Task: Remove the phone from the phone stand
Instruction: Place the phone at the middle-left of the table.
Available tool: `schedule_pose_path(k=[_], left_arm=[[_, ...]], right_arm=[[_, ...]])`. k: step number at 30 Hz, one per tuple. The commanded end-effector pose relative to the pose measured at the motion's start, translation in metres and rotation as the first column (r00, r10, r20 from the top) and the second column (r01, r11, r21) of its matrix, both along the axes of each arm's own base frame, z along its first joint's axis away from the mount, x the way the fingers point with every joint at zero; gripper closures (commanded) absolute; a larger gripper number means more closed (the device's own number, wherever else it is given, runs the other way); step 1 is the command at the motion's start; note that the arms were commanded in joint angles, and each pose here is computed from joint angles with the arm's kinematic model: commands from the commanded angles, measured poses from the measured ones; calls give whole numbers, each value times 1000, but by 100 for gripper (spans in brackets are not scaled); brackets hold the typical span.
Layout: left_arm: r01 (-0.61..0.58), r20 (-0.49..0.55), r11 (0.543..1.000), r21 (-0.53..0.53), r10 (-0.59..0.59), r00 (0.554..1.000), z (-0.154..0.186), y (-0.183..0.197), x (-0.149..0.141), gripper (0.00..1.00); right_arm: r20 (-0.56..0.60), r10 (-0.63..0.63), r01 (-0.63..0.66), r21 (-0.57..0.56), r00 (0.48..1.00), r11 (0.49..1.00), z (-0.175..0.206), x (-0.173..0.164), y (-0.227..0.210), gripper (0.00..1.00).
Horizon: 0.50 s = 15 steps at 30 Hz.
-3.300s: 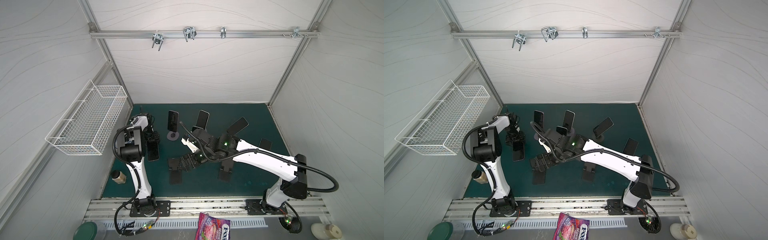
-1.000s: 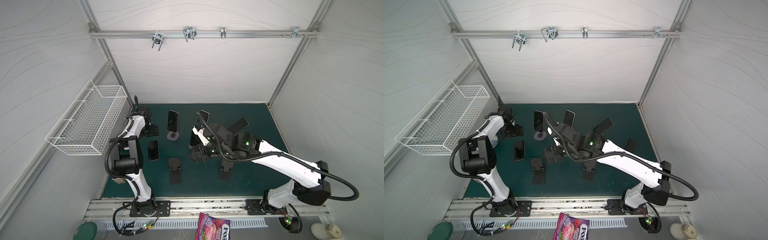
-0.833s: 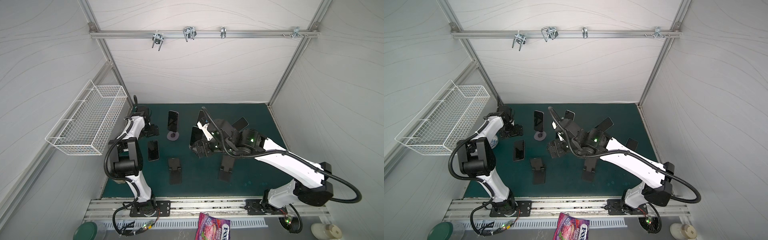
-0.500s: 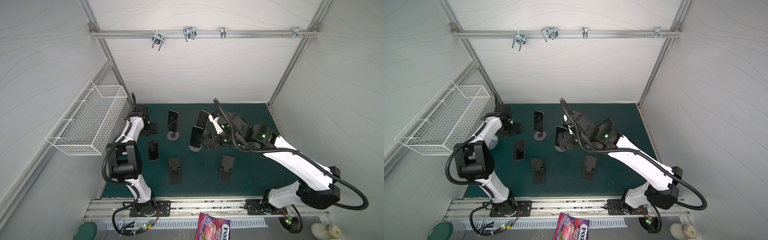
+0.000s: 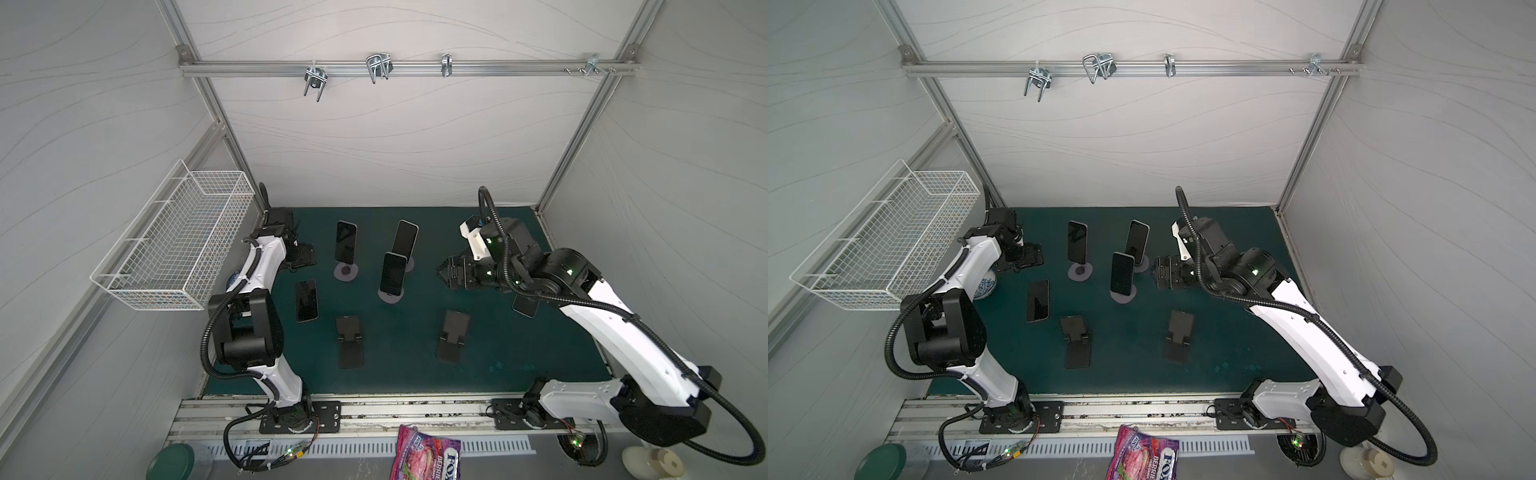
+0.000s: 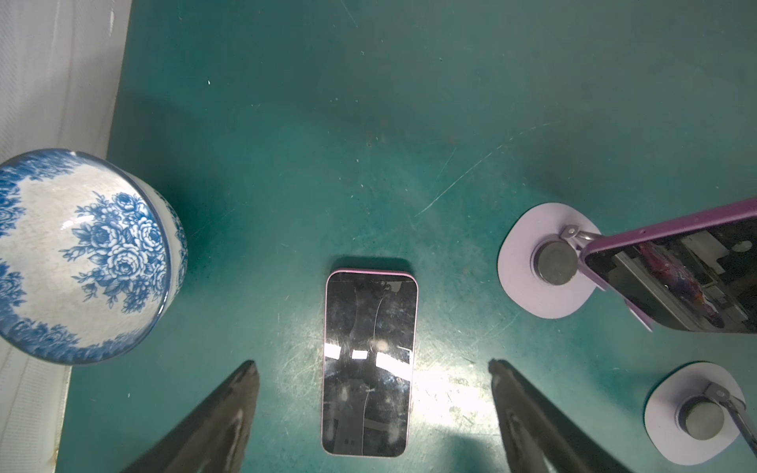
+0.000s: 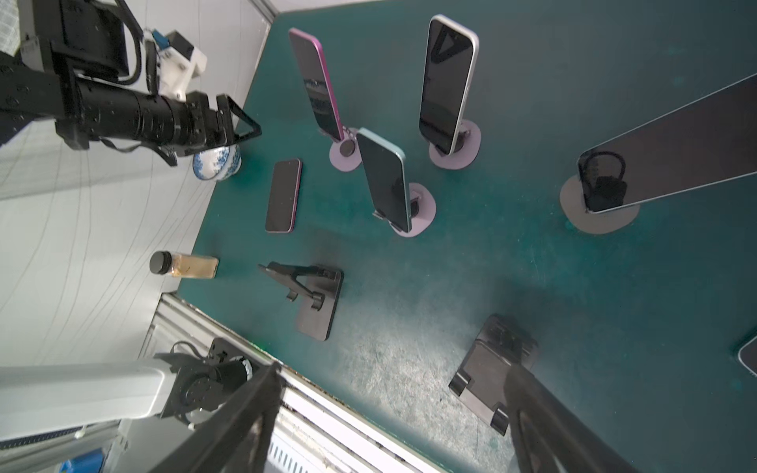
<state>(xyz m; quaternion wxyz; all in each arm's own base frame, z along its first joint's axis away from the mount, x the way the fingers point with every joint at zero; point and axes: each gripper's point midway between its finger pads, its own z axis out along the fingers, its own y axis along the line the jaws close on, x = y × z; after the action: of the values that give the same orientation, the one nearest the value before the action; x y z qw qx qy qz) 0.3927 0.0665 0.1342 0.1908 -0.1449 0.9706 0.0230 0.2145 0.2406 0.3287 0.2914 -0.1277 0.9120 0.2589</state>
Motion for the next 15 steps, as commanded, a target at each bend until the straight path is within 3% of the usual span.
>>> schedule_pose_path(k=[1, 15], left_arm=[[-16, 51, 1000, 10, 16, 999, 12, 3, 3, 11], [-13, 128, 1000, 12, 12, 992, 31, 1, 4, 11]], right_arm=[[-16, 14, -14, 41, 1000, 999, 6, -9, -3, 13], [-1, 33, -33, 56, 999, 998, 4, -14, -14, 14]])
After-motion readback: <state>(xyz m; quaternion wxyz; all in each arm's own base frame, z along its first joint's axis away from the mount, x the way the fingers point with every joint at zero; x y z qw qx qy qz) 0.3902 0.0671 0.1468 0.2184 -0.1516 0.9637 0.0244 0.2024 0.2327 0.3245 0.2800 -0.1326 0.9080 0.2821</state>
